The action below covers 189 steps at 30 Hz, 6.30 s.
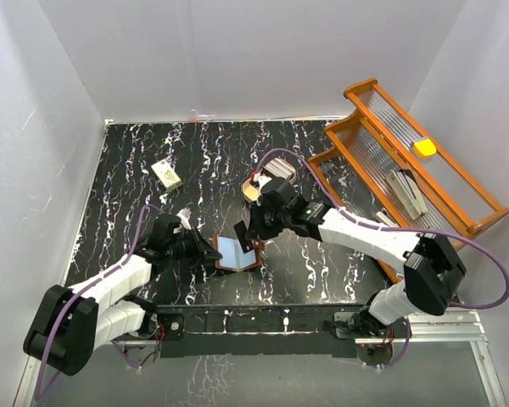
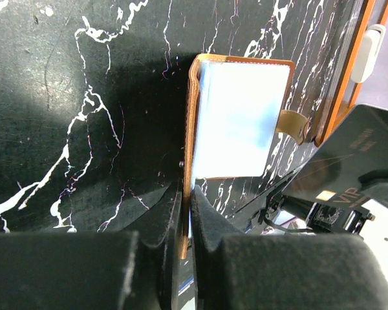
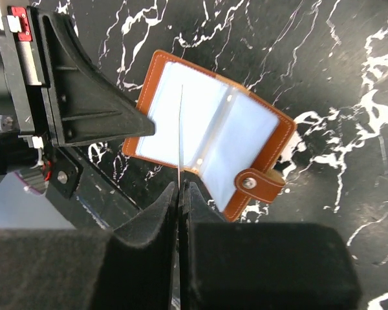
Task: Put the credit cards into the card holder
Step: Insert the credit card into the card holder.
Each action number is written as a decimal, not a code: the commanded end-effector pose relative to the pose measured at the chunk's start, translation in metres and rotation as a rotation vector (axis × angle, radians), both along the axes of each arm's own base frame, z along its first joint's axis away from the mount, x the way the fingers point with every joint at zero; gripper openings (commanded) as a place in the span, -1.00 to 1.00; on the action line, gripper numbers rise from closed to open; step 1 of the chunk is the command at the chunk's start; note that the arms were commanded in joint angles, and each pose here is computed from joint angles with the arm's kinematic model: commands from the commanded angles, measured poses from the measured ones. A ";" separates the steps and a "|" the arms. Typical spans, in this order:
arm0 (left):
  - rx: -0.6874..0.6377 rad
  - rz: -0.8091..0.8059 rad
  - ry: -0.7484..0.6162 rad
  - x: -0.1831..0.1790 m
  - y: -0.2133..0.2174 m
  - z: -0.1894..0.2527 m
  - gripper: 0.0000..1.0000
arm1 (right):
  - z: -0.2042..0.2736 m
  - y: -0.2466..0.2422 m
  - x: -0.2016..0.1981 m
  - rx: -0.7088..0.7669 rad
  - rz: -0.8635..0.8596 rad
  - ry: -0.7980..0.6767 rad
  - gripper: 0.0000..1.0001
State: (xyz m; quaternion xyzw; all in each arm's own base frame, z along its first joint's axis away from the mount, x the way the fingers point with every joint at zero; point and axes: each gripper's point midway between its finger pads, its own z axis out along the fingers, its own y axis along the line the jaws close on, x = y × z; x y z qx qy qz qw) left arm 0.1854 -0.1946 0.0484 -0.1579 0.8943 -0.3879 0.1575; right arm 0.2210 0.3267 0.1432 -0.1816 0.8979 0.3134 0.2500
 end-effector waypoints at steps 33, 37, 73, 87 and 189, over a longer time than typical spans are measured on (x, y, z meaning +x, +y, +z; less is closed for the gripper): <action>0.179 -0.004 0.024 -0.014 0.027 -0.031 -0.91 | -0.090 -0.017 0.016 -0.095 -0.086 0.134 -1.00; 0.221 -0.003 0.048 -0.015 0.033 -0.039 -1.00 | -0.086 -0.014 0.016 -0.063 -0.088 0.151 -1.00; 0.192 -0.011 0.084 -0.016 0.027 -0.041 -1.00 | -0.083 0.017 0.001 0.166 -0.108 0.300 -1.00; 0.181 -0.010 0.085 -0.017 0.025 -0.039 -1.00 | -0.089 0.019 -0.001 0.198 -0.132 0.331 -1.00; 0.046 -0.013 0.075 -0.020 0.009 -0.029 -0.66 | -0.092 0.049 -0.001 0.144 -0.137 0.283 -0.51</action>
